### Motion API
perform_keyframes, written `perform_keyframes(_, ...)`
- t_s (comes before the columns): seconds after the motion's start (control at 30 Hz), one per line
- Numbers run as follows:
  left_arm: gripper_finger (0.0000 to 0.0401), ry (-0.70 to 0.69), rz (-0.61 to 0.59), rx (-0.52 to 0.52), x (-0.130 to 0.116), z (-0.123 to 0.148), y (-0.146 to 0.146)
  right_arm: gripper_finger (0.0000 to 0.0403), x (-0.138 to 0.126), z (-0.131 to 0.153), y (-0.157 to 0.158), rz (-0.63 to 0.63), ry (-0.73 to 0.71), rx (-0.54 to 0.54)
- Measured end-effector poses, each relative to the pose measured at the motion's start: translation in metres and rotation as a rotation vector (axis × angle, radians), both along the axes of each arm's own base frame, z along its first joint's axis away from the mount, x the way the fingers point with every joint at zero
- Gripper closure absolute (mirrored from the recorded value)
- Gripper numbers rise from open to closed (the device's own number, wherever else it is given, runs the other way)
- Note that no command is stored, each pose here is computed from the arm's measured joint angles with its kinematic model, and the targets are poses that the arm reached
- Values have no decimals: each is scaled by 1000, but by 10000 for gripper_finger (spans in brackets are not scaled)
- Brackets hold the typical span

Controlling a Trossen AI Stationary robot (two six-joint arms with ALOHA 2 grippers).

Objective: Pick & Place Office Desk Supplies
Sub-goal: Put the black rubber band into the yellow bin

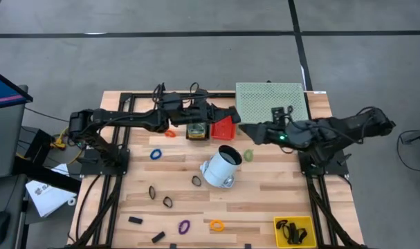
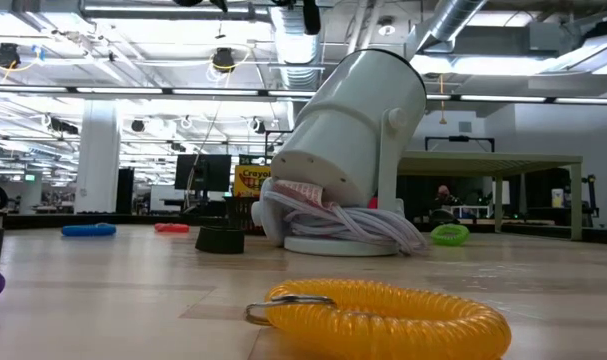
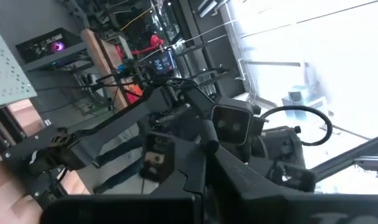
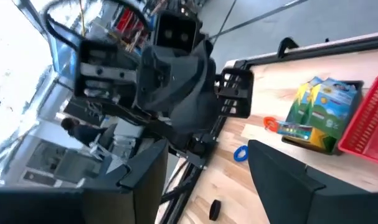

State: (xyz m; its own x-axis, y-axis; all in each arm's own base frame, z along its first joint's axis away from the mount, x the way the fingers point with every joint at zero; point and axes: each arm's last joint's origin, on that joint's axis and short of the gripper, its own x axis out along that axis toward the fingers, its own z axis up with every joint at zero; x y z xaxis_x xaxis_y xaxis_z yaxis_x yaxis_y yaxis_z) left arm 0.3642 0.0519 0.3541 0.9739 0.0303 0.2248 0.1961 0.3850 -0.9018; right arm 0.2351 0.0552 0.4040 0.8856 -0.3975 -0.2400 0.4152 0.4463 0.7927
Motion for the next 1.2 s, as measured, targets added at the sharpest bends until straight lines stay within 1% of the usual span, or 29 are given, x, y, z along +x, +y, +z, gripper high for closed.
perform_keyframes(0.1, 399, 3, 0, 1, 0, 0, 1, 187, 9, 2, -4, 20, -28, -13)
perform_keyframes(0.23, 399, 3, -10, 2, 0, 0, -2, 187, 12, 6, -9, 36, -60, -27)
perform_keyframes(0.43, 398, 2, -13, 7, 1, 0, -4, 187, 13, 6, -14, 47, -59, -29)
perform_keyframes(0.53, 398, 2, -16, 9, 1, 0, -5, 193, 17, 5, -16, 48, -57, -25)
perform_keyframes(0.63, 398, 1, -17, 10, 1, 0, -5, 219, 18, 3, -18, 49, -54, -9)
perform_keyframes(0.7, 398, 2, -17, 10, 1, 0, -6, 250, 21, 2, -19, 57, -52, 1)
perform_keyframes(0.77, 398, 2, -18, 10, 1, 0, -6, 293, 23, 0, -20, 64, -38, 3)
perform_keyframes(0.87, 398, 2, -25, 12, 1, 0, -6, 370, 22, 2, -19, 72, -47, -2)
perform_keyframes(0.9, 398, 3, -24, 17, 1, 0, -6, 386, 22, 2, -19, 75, -45, -11)
perform_keyframes(1.07, 398, 4, -21, 36, 1, 0, -6, 397, 22, 1, -17, 83, -39, -17)
perform_keyframes(1.2, 386, -7, -4, 82, -3, 4, -4, 399, 20, 0, -14, 91, -24, -17)
